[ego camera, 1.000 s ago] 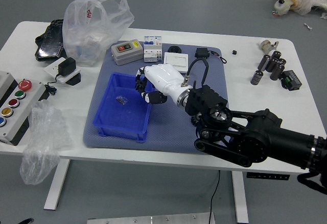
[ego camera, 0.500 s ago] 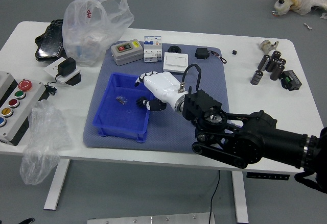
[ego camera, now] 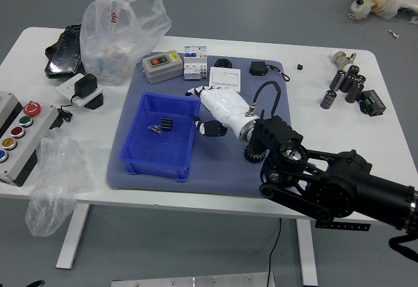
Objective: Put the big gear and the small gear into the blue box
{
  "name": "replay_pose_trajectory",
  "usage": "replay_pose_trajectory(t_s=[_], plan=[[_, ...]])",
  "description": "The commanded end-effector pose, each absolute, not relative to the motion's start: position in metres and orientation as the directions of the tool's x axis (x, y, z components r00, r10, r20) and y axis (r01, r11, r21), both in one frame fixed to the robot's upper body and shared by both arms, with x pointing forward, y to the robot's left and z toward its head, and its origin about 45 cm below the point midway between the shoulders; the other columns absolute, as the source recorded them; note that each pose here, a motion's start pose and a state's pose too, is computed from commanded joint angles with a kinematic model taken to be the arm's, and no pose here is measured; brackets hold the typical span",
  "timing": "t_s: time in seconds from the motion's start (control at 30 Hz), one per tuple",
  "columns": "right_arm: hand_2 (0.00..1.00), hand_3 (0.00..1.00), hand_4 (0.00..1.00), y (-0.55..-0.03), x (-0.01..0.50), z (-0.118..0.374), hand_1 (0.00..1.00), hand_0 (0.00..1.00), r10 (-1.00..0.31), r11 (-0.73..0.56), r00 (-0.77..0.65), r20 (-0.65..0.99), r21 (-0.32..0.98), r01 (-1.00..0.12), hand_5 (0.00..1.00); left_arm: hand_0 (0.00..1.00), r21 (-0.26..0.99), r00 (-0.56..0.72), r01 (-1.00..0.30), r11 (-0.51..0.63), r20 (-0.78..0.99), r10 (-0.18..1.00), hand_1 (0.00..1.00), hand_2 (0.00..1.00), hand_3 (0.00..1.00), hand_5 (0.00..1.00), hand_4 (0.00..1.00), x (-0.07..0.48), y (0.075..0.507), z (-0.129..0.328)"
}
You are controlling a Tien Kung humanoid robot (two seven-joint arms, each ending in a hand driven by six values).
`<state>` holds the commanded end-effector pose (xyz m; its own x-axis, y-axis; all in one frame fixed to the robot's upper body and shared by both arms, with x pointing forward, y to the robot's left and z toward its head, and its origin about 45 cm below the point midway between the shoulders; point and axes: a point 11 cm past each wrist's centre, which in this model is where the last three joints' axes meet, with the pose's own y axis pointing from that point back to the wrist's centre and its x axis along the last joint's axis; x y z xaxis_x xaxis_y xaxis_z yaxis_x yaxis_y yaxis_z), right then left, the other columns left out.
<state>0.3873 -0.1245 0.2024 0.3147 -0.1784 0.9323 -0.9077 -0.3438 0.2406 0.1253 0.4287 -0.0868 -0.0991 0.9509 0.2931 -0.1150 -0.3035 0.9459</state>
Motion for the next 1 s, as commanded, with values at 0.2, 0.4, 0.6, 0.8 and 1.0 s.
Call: replay_pose_trajectory(t_s=[0.2, 0.4, 0.6, 0.8, 1.0], plan=[[0.832, 0.871, 0.798, -0.184, 0.38, 0.207, 0.687, 0.436, -0.232, -0.164, 0.335, 0.913, 0.302, -0.939, 0.292, 0.653, 0.946, -0.103, -0.111, -0.305, 0.294, 0.95, 0.593, 0.585, 0.732, 0.632, 0.735, 0.122, 0.429, -0.088], [0.811, 0.856, 0.8, -0.224, 0.364, 0.202, 0.691, 0.452, -0.411, -0.134, 0.268, 0.871, 0.232, -0.963, 0.276, 0.653, 0.947, -0.106, -0.11, -0.303, 0.292, 0.951, 0.593, 0.585, 0.733, 0.631, 0.734, 0.118, 0.428, -0.089], [0.815, 0.859, 0.828, -0.246, 0.339, 0.186, 0.693, 0.453, -0.483, -0.145, 0.247, 0.84, 0.201, -0.969, 0.275, 0.653, 0.947, -0.106, -0.104, -0.304, 0.293, 0.95, 0.593, 0.585, 0.733, 0.631, 0.734, 0.115, 0.429, -0.09], [0.825, 0.87, 0.819, -0.242, 0.32, 0.154, 0.694, 0.449, -0.444, -0.138, 0.353, 0.824, 0.327, -0.935, 0.28, 0.653, 0.946, -0.104, -0.113, -0.305, 0.294, 0.95, 0.593, 0.585, 0.732, 0.631, 0.734, 0.119, 0.429, -0.089], [0.82, 0.86, 0.79, -0.242, 0.316, 0.143, 0.678, 0.438, -0.413, -0.116, 0.396, 0.82, 0.383, -0.916, 0.269, 0.653, 0.946, -0.102, -0.111, -0.304, 0.294, 0.95, 0.593, 0.584, 0.73, 0.63, 0.733, 0.119, 0.429, -0.089]])
